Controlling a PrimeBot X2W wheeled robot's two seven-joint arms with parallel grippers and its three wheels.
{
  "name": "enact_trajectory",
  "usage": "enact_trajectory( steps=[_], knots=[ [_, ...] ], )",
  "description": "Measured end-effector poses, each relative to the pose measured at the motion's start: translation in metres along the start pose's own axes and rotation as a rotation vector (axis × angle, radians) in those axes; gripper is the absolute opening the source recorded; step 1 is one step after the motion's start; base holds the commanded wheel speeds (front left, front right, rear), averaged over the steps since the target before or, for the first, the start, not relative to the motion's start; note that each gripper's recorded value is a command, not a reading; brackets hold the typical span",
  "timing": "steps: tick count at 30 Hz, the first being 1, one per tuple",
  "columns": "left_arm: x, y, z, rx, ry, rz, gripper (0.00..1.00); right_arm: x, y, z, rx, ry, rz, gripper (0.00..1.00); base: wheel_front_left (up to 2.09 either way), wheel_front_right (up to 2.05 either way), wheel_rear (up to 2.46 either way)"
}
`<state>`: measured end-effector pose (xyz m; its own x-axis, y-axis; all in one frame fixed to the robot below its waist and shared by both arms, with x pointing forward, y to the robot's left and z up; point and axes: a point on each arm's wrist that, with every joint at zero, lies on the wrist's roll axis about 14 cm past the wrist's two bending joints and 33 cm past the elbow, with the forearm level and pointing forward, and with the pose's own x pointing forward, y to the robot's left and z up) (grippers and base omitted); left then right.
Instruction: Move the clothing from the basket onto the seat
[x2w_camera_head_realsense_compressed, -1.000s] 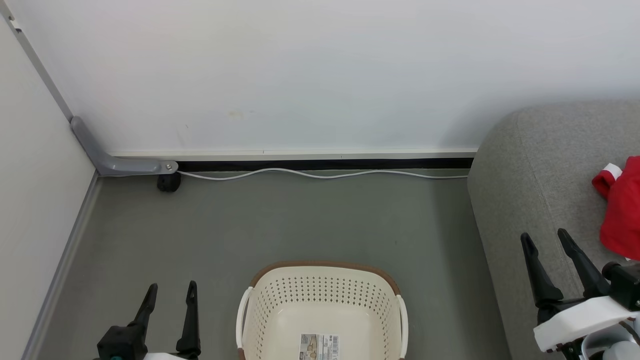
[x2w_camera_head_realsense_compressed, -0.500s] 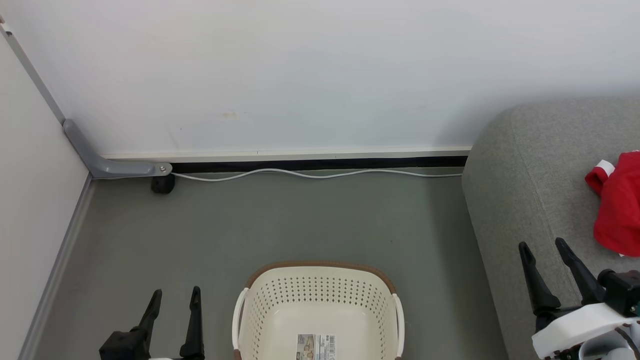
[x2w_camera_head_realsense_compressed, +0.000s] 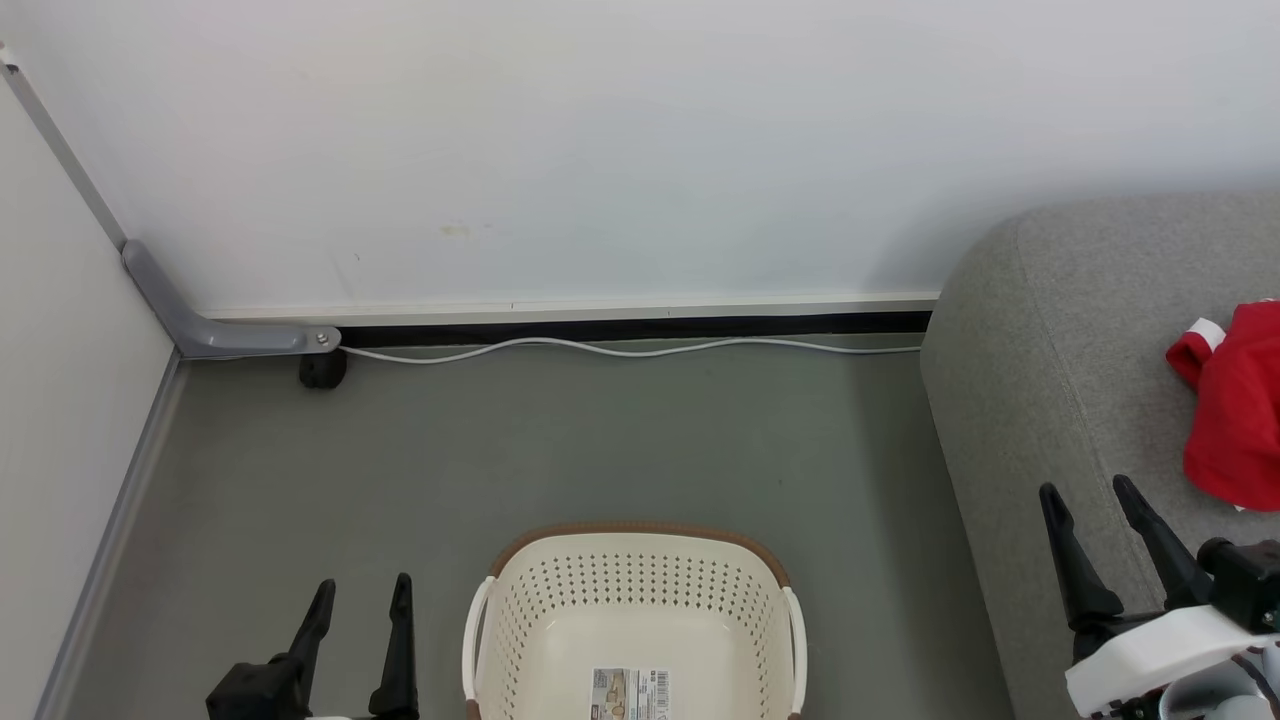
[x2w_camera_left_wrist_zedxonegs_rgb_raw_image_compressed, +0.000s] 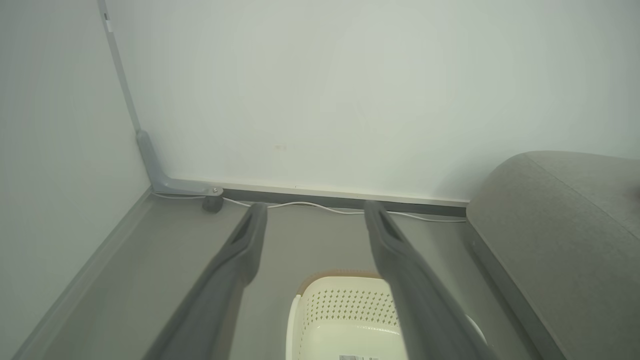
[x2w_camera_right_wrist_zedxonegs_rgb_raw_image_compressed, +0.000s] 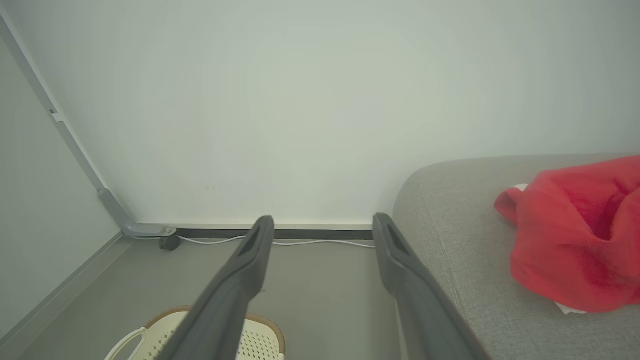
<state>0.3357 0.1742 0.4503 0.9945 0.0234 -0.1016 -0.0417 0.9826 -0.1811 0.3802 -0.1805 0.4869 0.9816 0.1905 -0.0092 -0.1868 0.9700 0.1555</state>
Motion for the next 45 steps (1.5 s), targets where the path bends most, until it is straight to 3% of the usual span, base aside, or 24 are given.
enact_trajectory(
  steps=[1,2,9,45],
  knots=[
    [0.0,0.0,0.0,-0.003,0.001,-0.001,1.0,0.0,0.0,0.0,0.0,0.0,-0.001,1.0,0.0,0.0,0.0],
    [0.0,-0.001,0.0,-0.01,0.002,-0.002,0.0,0.0,-0.001,0.0,0.0,0.0,-0.002,0.0,0.0,0.0,0.0],
    [-0.01,0.002,-0.029,-0.03,0.096,0.018,0.0,-0.017,0.009,-0.039,0.068,0.106,-0.021,0.0,0.0,0.0,0.0],
    [-0.003,0.013,-0.029,-0.42,0.14,0.096,0.0,-0.014,-0.01,-0.032,0.45,0.077,-0.162,0.0,0.0,0.0,0.0]
  ],
)
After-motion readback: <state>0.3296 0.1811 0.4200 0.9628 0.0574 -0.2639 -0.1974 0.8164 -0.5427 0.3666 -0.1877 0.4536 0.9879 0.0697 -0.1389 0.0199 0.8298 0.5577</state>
